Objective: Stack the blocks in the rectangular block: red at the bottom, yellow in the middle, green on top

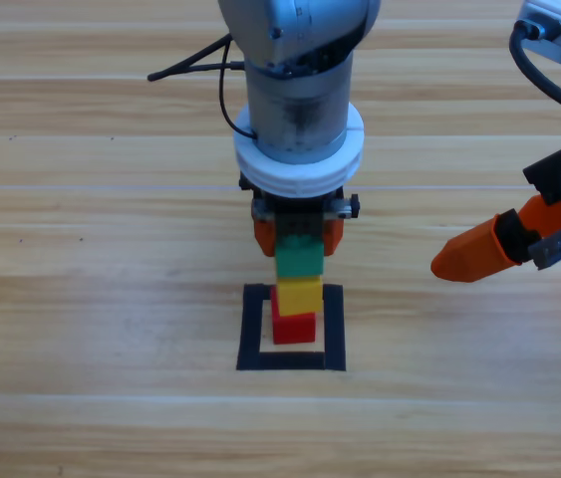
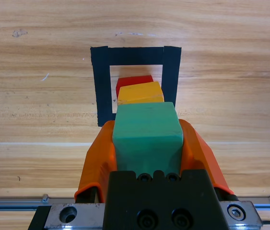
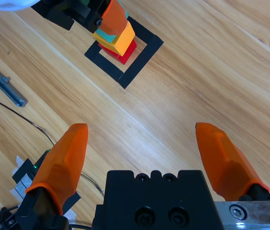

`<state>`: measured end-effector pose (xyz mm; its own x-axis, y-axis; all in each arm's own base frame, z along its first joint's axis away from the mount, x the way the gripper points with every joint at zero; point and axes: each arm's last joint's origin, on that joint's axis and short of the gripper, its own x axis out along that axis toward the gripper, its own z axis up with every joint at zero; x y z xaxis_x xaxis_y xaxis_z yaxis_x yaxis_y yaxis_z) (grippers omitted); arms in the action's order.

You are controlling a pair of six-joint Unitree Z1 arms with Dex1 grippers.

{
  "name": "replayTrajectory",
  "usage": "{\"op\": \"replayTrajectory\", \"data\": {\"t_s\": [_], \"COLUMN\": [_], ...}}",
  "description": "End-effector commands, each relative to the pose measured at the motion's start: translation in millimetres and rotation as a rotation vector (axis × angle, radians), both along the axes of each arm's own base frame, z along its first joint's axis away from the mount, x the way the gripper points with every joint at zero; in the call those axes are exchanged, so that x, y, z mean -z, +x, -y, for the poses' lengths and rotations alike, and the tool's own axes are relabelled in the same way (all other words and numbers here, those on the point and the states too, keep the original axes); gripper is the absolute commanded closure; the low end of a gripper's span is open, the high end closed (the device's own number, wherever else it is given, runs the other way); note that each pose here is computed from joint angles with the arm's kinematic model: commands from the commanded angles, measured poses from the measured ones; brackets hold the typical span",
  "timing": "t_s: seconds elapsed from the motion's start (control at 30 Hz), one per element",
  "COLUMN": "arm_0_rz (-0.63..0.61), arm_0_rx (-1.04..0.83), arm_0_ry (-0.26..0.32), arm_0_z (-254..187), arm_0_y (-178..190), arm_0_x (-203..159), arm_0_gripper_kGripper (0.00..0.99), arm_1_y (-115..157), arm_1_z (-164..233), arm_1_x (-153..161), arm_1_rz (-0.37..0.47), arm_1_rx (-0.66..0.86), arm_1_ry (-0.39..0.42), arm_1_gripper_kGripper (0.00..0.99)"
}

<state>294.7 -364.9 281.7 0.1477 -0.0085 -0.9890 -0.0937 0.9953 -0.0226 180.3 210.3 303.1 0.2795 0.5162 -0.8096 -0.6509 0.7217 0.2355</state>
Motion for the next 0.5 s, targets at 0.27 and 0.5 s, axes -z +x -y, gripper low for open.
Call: {"op": "replayTrajectory", "data": {"t_s": [0.27, 0.5], "arm_0_rz": [-0.043, -0.047], "arm_0_rx": [0.026, 0.026], "arm_0_ry": [0.08, 0.085], "arm_0_z": [9.5, 9.9], "arm_0_y": [-0.2, 0.1], "arm_0_x": [34.4, 36.9], "arm_0_gripper_kGripper": [0.962, 0.962], "arm_1_y": [1.4, 1.4], "arm_1_z": [10.1, 10.1], "arm_1_x": [-1.9, -1.9], "arm_1_rz": [-0.001, -0.001], "arm_1_rx": [0.017, 0.017], "arm_1_ry": [0.004, 0.004], "arm_1_gripper_kGripper": [0.007, 0.007]}}
